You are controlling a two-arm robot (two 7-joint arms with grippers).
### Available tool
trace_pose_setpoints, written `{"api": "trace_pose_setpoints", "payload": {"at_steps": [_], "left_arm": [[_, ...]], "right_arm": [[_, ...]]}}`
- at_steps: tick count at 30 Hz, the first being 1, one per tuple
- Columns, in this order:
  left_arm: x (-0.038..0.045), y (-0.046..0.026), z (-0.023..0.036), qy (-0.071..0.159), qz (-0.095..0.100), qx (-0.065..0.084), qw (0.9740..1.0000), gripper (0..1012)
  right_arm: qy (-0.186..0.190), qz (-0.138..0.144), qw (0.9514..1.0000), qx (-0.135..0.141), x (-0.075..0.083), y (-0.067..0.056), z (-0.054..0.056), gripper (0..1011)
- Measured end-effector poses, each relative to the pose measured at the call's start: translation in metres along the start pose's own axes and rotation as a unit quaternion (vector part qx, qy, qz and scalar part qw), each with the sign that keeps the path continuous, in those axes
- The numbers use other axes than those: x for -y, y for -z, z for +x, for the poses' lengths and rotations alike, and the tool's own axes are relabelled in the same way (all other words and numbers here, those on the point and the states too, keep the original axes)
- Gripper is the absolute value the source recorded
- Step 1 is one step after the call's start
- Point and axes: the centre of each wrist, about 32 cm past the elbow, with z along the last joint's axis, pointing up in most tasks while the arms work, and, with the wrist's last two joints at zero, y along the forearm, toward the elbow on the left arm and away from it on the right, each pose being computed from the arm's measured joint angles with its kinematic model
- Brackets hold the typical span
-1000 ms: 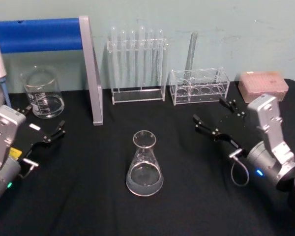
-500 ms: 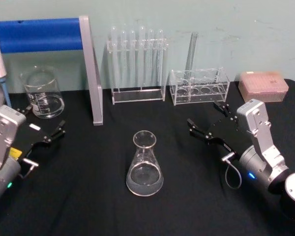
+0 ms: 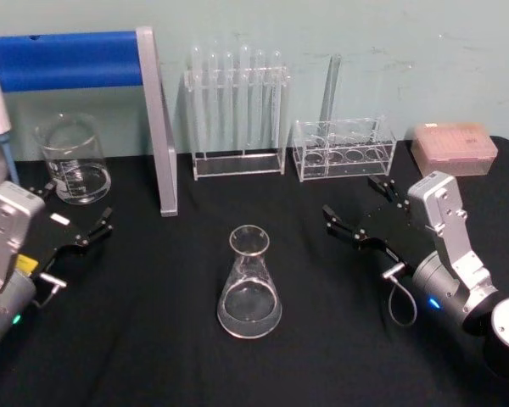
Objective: Grasp the erlenmeyer flask with one hand, shake it three times, then place it back.
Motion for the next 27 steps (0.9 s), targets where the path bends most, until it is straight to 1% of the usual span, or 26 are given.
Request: {"api": "trace_pose_setpoints", "payload": {"at_steps": [27], "left_arm": [[0.0000,0.0000,0.0000,0.000,0.000,0.000,1.0000,1001]], "right_arm": [[0.000,0.001,1.0000,0.001,-0.0002,-0.0003,0.0002,1000]]}}
